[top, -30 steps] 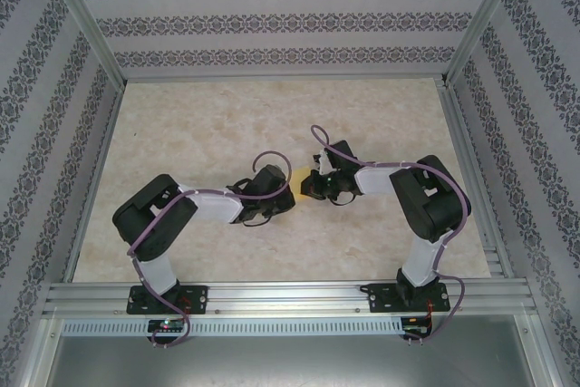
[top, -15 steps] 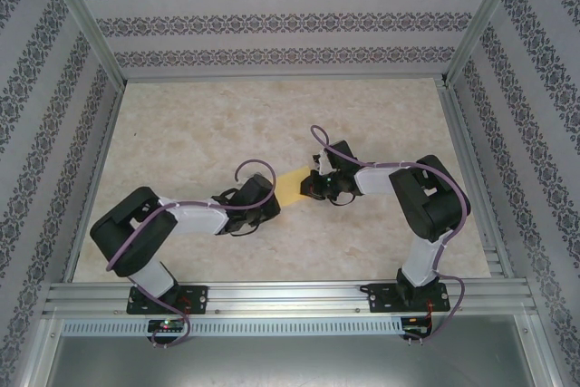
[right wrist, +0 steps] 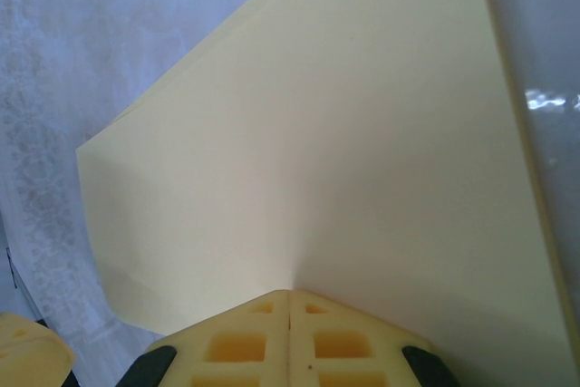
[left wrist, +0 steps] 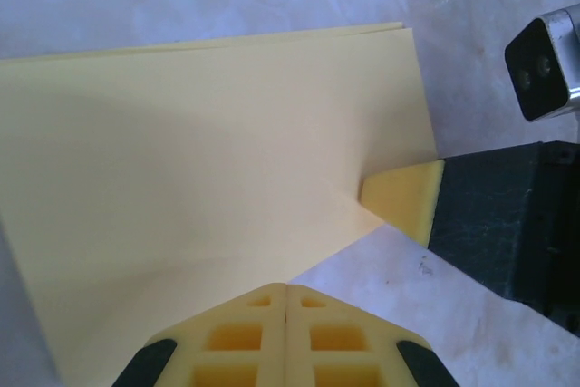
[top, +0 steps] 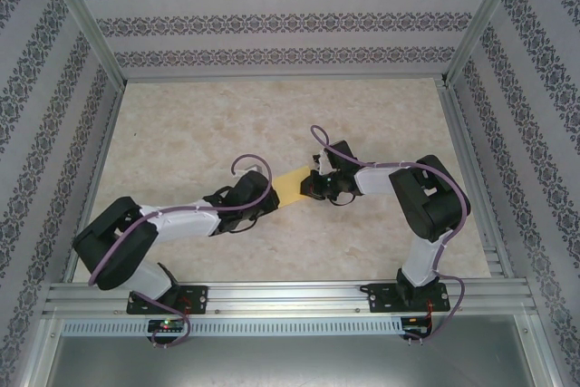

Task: Fold a paper plane with a square sheet of paper (pick it up from the middle)
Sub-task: First fold in half a square sheet of paper at the center of the table.

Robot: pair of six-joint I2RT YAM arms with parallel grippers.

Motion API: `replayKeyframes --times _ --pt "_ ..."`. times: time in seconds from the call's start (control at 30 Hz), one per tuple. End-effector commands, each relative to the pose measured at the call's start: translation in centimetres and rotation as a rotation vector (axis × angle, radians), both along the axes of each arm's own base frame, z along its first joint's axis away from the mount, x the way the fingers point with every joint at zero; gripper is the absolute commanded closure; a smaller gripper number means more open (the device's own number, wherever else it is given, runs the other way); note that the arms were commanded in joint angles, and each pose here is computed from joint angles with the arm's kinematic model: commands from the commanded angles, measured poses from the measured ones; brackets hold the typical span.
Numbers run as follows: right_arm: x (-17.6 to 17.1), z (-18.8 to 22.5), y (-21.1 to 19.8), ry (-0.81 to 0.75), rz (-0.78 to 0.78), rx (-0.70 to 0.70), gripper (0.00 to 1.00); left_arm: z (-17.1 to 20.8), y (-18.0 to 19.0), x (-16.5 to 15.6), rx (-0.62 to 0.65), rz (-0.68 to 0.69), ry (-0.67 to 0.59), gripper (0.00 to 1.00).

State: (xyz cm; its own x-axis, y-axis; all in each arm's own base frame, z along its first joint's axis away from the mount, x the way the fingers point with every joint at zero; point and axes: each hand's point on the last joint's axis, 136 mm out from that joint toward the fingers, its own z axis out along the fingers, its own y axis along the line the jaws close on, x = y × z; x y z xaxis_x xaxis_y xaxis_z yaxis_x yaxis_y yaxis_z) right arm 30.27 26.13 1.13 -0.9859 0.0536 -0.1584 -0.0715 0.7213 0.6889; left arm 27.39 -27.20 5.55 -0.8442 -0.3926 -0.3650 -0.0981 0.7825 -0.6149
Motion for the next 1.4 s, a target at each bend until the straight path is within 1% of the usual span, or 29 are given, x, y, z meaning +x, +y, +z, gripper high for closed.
replayKeyframes --times 0.0,0.1,0.17,0.5,0.8,1.0,1.07,1.13,1.3,1.37 --pt "-1.9 -4.8 -2.5 0.102 -0.042 -0.153 0.94 0.4 -1.8 1.3 -0.02 -0.032 -0.036 1.0" --pt "-1.9 -4.8 -2.6 0.103 -0.041 -0.152 0.94 -0.9 -1.4 1.6 0.018 -0.006 -0.022 1.0" --pt "-1.9 -4.8 -2.6 0.106 -0.042 -0.153 0.94 -1.9 -0.4 1.6 0.063 0.024 -0.011 1.0" --pt "-1.9 -5.3 -2.9 0.116 -0.046 -0.163 0.94 -6.1 2.9 -1.6 0.096 0.079 0.087 1.0" --pt "-2.2 -6.2 -3.9 0.137 -0.059 -0.197 0.94 -6.6 6.2 -3.2 0.162 0.142 0.096 1.0" --pt "-2.3 -6.5 -4.3 0.141 -0.066 -0.205 0.94 -7.5 7.7 -5.1 0.153 0.158 0.14 1.0" --pt "-2.3 -6.4 -4.3 0.14 -0.065 -0.201 0.94 -7.1 7.7 -5.1 0.16 0.145 0.132 1.0" --pt "-2.2 -6.1 -4.0 0.133 -0.063 -0.19 0.94 -5.8 7.3 -4.6 0.17 0.123 0.106 1.0" --pt "-1.8 -5.3 -3.4 0.117 -0.051 -0.174 0.94 -0.2 4.5 -2.1 0.117 0.044 -0.013 1.0" --pt "-1.8 -5.3 -3.3 0.115 -0.048 -0.174 0.94 1.3 3.5 -1.5 0.092 0.019 -0.044 1.0"
